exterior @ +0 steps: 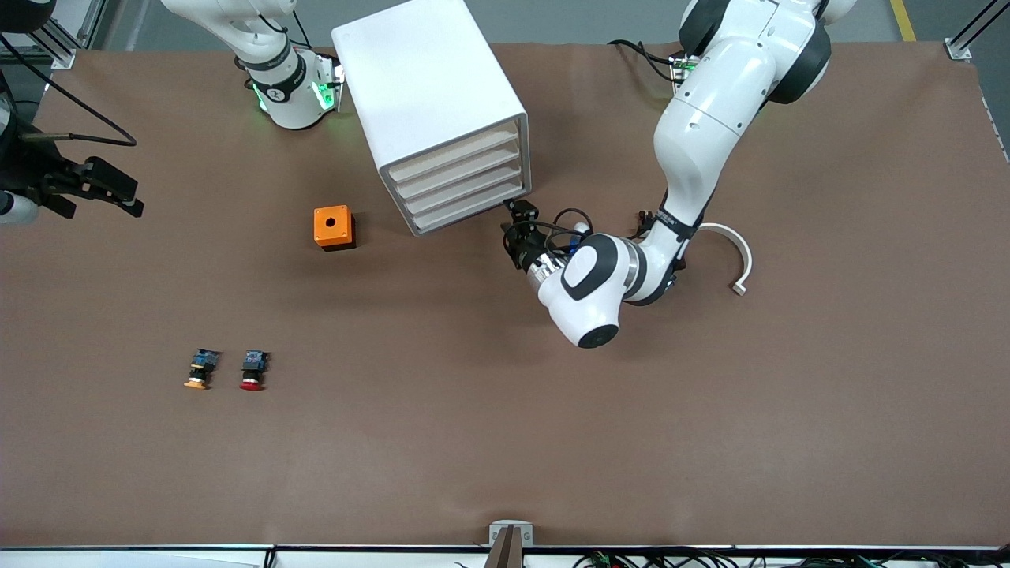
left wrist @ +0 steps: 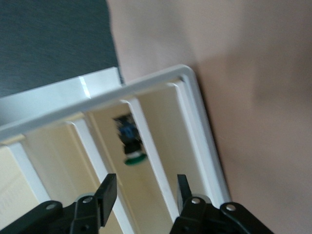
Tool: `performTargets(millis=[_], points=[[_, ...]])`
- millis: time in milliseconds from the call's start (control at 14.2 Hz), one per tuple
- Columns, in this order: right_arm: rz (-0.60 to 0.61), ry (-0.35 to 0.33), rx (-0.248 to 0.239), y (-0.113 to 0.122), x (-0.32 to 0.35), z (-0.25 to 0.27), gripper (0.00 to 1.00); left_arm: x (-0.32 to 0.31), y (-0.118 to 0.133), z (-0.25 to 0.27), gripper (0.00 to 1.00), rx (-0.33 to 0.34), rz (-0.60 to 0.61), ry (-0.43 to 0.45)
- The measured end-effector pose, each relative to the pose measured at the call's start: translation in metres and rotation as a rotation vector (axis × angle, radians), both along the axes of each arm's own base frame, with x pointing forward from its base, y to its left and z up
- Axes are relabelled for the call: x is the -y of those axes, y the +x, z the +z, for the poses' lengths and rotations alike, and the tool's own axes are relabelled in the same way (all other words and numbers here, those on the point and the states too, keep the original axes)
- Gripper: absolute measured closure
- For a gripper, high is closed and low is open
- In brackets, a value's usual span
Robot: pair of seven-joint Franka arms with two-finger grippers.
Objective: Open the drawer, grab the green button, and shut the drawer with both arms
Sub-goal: 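Reach the left gripper to the cabinet's drawer handle and grasp it, then pull the drawer open with the left gripper while the right gripper approaches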
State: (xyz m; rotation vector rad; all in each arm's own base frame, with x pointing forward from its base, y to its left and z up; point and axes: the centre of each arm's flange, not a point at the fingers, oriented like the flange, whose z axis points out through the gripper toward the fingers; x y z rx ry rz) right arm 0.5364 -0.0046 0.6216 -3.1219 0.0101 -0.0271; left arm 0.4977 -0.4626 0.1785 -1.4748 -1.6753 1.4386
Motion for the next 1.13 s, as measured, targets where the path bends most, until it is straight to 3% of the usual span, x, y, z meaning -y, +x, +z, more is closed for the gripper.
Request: performTargets(millis=[141,494,776,1129], points=[[0.0,0.0,0.003,-0.001,0.0,0.005,0.0,-0.001,-0.011,-0.016,0.49,-0.067,-0.019,0.025],[0.001,-0.002,-0.007,-0.001,0.0,0.004,0.0,-0.001,-0.024,-0.049,0.49,-0.194,0.025,0.084],[0.004,-0.026,-0.04,0.007,0.001,-0.012,0.0,0.006,-0.036,-0.06,0.49,-0.232,0.018,0.089],[0.008,-0.033,-0.112,0.036,0.001,-0.066,0.0,0.023,-0.064,-0.065,0.52,-0.264,-0.044,0.104]])
